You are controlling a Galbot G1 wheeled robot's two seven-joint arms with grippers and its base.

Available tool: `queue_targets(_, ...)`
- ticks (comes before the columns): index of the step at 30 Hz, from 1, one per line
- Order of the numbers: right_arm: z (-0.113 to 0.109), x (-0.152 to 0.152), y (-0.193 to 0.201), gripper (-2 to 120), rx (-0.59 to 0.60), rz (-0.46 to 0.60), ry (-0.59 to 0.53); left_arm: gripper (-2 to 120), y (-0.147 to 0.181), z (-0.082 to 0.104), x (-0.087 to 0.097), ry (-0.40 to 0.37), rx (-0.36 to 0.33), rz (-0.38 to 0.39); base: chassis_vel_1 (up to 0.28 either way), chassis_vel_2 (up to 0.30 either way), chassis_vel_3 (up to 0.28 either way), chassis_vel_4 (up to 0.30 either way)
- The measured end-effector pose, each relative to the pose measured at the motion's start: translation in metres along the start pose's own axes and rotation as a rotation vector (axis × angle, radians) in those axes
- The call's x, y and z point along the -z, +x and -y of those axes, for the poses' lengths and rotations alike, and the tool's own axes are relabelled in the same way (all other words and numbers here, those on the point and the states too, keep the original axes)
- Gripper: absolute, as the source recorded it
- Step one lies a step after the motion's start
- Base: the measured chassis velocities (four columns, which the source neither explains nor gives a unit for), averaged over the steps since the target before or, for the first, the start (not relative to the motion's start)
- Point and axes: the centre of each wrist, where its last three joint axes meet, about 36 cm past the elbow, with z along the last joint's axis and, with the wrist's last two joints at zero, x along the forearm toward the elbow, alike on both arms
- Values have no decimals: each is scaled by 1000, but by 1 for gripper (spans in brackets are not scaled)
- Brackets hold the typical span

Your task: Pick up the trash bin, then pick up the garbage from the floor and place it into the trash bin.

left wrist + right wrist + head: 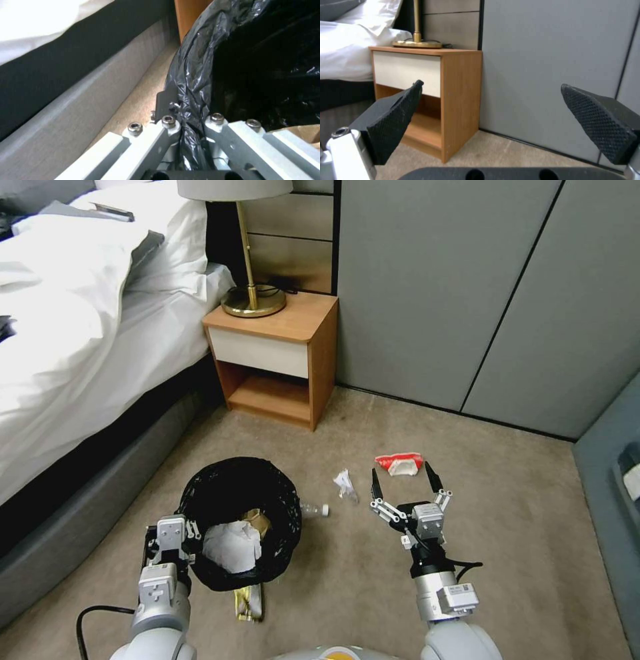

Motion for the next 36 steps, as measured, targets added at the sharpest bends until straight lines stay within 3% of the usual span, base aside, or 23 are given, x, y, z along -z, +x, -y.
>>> queue_targets(10, 1, -1, -6, 100, 20, 46, 18, 1, 1, -1, -1, 0, 2, -2, -157, 149, 151, -146)
queue_targets(20, 4, -1, -10, 100, 33, 67, 27, 1, 0, 0, -1, 1, 1, 0, -5, 12, 15, -8)
queue_targets(31, 22, 10, -43, 100, 6, 85, 61, 1, 1, -2, -2, 0, 5, -4, 0, 0, 0, 0)
queue_targets(36, 31, 16, -65, 100, -26, 43, 42, 1, 1, -1, -2, 0, 5, -4, 0, 0, 0, 0)
